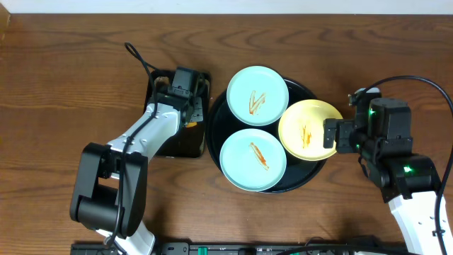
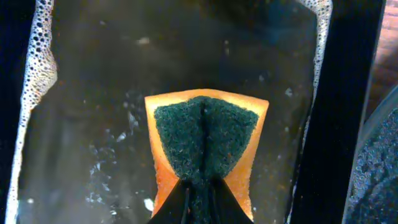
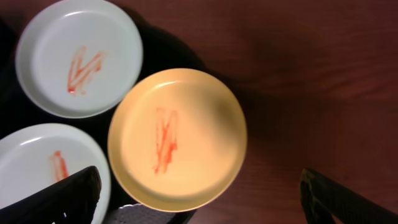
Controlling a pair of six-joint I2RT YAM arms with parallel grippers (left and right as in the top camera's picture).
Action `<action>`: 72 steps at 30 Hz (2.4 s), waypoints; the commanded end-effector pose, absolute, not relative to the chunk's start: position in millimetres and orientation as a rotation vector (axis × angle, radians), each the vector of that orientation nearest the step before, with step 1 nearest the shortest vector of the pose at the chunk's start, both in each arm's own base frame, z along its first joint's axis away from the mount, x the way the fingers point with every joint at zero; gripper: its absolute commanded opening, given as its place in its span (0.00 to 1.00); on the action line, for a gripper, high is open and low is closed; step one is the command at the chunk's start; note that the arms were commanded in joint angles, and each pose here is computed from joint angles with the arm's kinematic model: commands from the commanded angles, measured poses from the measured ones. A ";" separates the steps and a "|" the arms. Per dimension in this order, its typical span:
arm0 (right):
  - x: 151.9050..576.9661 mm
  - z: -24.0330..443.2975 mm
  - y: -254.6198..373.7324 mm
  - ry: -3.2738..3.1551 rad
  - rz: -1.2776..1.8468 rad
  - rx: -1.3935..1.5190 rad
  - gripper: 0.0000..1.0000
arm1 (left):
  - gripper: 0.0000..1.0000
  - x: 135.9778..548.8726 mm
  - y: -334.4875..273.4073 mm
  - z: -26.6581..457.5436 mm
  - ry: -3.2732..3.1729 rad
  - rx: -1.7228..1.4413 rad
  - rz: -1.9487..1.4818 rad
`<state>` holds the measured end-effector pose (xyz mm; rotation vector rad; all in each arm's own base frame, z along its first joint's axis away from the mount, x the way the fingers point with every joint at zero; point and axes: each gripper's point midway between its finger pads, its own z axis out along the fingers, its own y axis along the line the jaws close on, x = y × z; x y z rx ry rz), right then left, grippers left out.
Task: Clean dirty plates on tray and stack at the side
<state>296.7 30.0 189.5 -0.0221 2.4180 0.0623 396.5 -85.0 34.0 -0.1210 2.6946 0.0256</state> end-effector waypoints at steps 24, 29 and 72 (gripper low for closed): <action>320.6 100.0 -11.0 2.698 -0.014 0.268 0.77 | 0.08 426.0 -64.0 200.6 2.179 -0.233 0.009; 333.4 82.3 -16.0 2.712 0.113 0.296 0.68 | 0.07 425.0 -63.7 211.7 2.149 -0.236 -0.004; 339.6 34.8 -10.0 2.814 0.197 0.281 0.01 | 0.07 404.8 -67.7 165.9 2.346 -0.207 0.005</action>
